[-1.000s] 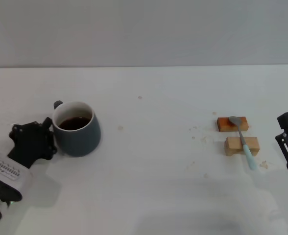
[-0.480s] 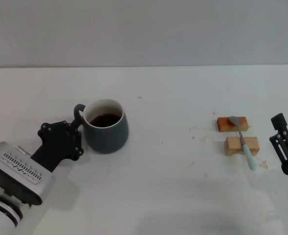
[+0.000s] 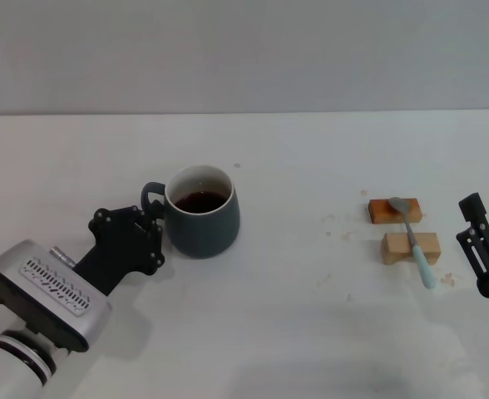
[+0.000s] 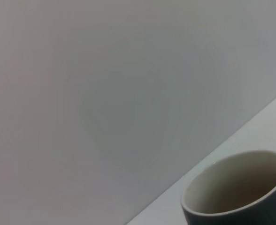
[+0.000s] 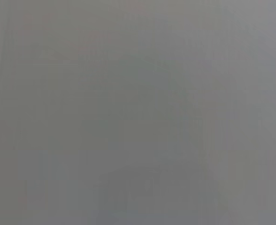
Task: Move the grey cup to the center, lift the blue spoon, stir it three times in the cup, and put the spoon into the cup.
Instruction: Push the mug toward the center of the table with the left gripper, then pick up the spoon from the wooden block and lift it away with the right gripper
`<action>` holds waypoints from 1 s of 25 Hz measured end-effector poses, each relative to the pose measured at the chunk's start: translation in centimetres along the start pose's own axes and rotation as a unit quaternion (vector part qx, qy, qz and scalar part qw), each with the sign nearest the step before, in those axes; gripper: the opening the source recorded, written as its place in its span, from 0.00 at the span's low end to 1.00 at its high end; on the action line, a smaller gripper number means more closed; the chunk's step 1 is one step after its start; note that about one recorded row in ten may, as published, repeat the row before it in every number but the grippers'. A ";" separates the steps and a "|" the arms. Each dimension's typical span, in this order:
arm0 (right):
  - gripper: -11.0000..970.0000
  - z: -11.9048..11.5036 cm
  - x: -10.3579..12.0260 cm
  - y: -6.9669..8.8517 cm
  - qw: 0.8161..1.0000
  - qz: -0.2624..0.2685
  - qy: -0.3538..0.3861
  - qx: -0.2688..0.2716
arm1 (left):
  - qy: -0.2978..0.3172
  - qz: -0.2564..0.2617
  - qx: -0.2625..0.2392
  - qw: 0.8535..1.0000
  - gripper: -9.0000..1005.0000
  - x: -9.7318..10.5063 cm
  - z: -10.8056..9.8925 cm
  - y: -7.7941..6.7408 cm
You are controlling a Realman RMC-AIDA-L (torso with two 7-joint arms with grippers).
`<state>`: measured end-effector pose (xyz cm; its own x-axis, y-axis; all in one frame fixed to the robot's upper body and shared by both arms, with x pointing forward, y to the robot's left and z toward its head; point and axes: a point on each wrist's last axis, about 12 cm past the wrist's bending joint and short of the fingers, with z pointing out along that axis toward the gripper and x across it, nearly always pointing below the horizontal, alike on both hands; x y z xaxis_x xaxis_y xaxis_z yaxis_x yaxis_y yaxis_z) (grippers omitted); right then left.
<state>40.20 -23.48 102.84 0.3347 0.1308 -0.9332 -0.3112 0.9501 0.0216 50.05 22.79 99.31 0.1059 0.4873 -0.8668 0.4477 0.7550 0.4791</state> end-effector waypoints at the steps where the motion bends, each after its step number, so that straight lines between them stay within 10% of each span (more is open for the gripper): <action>1: 0.74 0.0 0.0 0.0 1.000 0.000 0.000 0.000 | -0.001 0.000 0.002 1.000 0.01 0.0 0.0 -0.1; 12: 0.74 -0.3 0.0 -0.1 1.000 0.001 0.002 0.011 | -0.034 -0.045 -0.067 0.996 0.01 0.5 -3.6 0.6; 19: 0.74 -1.2 0.3 0.3 1.000 0.007 0.025 0.009 | -0.063 -0.230 -0.226 0.944 0.01 2.7 -10.9 3.2; 25: 0.74 -2.4 1.4 0.2 0.997 0.001 0.082 0.013 | -0.033 -0.229 -0.256 0.938 0.01 4.0 -13.1 3.7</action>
<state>38.51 -23.82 100.68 0.1839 0.0877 -0.9790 -0.2882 0.9571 0.0316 40.50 33.26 99.42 0.0685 0.0442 -0.9967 -0.0243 0.9988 0.0427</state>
